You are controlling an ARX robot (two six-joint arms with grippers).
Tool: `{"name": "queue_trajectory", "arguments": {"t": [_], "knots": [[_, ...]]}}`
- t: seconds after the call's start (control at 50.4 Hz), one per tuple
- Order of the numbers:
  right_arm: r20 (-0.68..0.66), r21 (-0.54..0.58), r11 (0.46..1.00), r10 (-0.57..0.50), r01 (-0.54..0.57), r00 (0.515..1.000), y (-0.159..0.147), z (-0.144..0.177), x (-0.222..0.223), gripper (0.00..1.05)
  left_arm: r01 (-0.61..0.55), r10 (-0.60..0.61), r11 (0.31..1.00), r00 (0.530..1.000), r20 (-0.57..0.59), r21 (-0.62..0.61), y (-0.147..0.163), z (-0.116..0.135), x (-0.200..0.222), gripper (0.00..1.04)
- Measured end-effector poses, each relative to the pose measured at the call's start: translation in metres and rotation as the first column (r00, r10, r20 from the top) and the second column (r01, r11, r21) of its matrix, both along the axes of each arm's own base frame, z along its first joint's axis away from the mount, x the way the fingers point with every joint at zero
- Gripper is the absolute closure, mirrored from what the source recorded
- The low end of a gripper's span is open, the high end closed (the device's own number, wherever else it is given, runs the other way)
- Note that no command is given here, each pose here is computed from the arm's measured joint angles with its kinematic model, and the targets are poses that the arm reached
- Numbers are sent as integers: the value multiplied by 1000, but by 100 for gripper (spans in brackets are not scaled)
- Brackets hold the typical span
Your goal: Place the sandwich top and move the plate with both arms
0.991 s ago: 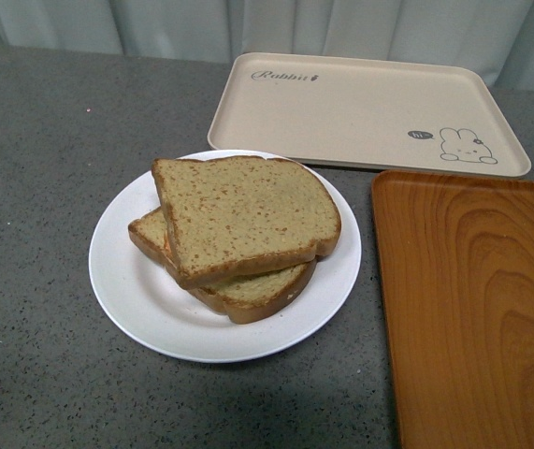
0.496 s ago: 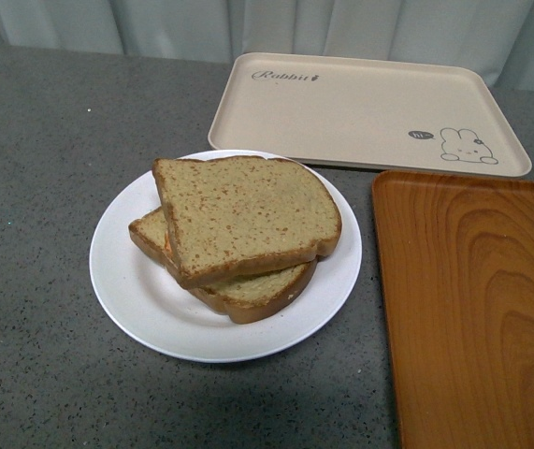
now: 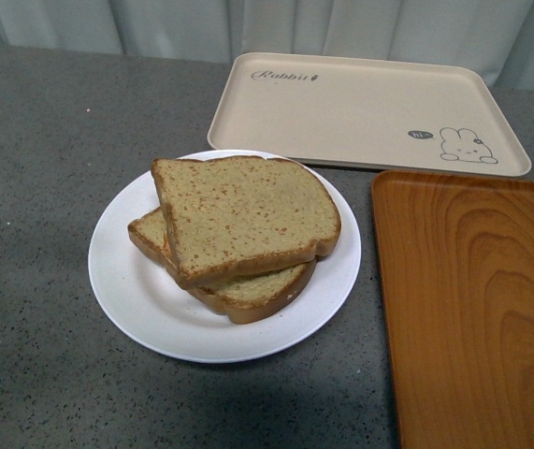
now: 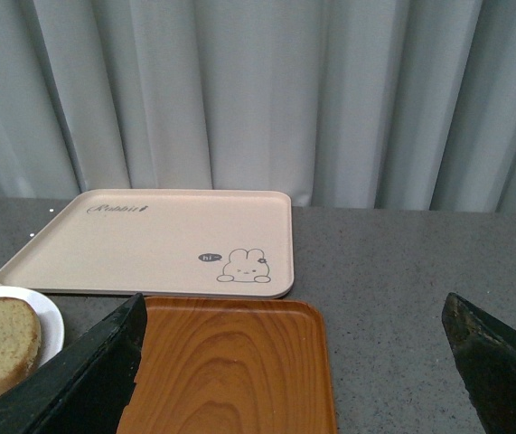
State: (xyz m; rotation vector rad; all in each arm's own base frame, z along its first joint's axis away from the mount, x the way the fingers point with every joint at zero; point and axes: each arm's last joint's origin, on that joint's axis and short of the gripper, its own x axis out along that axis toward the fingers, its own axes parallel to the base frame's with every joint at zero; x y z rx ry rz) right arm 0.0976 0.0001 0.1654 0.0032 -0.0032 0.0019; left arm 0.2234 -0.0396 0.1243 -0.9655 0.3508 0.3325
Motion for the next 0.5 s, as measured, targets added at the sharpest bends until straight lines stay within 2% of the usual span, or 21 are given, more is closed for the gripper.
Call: {"name": "queue_trajectory", "arguments": {"t": [0.496], "knots": [[0,0,1000,0,0,1000,0,0,0,9,5,-5,1000,997,-73,0,-10,-23,23,6]]}}
